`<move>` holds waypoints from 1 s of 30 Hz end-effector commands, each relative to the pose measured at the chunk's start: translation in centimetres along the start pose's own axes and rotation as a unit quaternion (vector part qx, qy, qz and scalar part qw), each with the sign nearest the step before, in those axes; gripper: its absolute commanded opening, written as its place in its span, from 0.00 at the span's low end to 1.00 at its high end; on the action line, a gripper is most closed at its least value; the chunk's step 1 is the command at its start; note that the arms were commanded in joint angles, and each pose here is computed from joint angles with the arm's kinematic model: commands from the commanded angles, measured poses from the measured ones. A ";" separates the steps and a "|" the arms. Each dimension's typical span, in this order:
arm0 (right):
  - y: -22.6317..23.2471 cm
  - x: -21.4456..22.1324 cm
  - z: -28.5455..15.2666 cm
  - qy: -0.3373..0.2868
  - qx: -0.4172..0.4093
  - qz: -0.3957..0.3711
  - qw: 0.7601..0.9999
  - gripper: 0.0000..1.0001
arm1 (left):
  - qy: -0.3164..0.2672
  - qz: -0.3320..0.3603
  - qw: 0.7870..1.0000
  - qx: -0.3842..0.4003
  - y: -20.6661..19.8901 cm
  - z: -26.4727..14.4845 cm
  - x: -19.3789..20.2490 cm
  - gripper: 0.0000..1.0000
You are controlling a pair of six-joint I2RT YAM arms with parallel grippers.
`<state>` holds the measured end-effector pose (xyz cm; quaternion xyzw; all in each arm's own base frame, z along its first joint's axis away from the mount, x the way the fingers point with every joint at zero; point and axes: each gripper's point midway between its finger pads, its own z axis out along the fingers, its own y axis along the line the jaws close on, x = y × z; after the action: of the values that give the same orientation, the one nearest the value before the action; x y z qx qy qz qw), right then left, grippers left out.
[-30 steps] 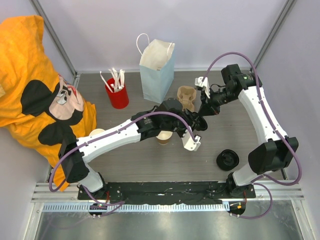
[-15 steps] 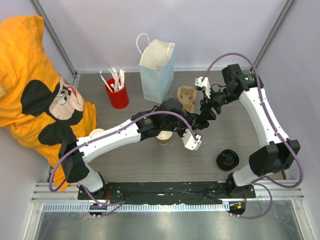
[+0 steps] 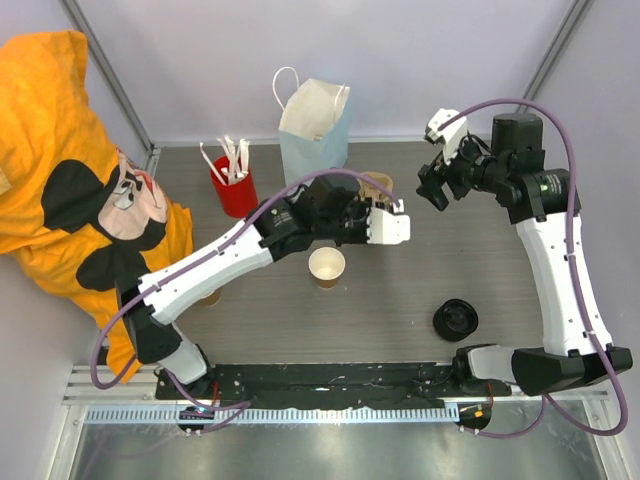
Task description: Pack the takeout coffee
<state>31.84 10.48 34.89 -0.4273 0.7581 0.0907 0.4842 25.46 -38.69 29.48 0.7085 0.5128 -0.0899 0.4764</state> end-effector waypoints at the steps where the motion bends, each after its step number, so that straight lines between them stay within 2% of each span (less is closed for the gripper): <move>1: -2.5 -3.2 -1.0 -0.055 0.065 0.014 0.996 0.81 | 0.052 -0.166 0.985 -0.004 0.6 -2.1 2.0 0.05; 6: -2.4 -3.2 -0.1 -0.073 0.064 0.020 0.995 0.81 | 0.083 -0.317 0.945 -0.007 1.0 -2.8 3.9 0.05; 8: -2.0 -2.6 0.5 -0.069 0.050 0.010 0.996 0.81 | 0.090 -0.393 0.915 -0.005 1.8 -2.5 5.0 0.05; 10: -1.3 -2.8 0.9 -0.074 0.029 -0.001 0.997 0.81 | 0.125 -0.446 0.886 0.024 1.3 -1.7 7.1 0.04; 11: -0.9 -2.4 1.0 -0.070 0.016 -0.013 0.997 0.81 | 0.104 -0.463 0.880 0.039 2.1 -2.1 5.8 0.03; 13: 0.2 -2.9 1.2 -0.080 -0.011 -0.019 0.997 0.81 | 0.123 -0.513 0.846 0.070 1.5 -1.3 6.8 0.02; 15: 1.1 -2.9 1.4 -0.080 -0.032 -0.030 0.996 0.80 | 0.086 -0.547 0.827 0.094 2.1 -1.3 5.1 0.03; 20: 3.9 -3.2 3.2 -0.077 -0.083 -0.052 0.992 0.69 | -0.024 -0.548 0.827 0.122 2.8 -1.7 2.2 0.06; 24: 5.4 -2.8 5.2 -0.068 -0.109 -0.073 0.989 0.64 | -0.066 -0.542 0.825 0.144 2.5 -2.4 1.1 0.08; 28: 6.1 -2.2 6.6 -0.062 -0.130 -0.078 0.986 0.56 | -0.087 -0.572 0.800 0.159 2.7 -2.6 0.6 0.09; 30: 6.6 -2.7 6.5 -0.072 -0.145 -0.085 0.983 0.55 | -0.096 -0.577 0.796 0.156 3.0 -2.5 0.5 0.09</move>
<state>31.72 18.57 31.01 -0.5245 0.6926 0.1778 0.4621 27.30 -35.87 28.04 0.3424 0.7997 -0.4353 0.2320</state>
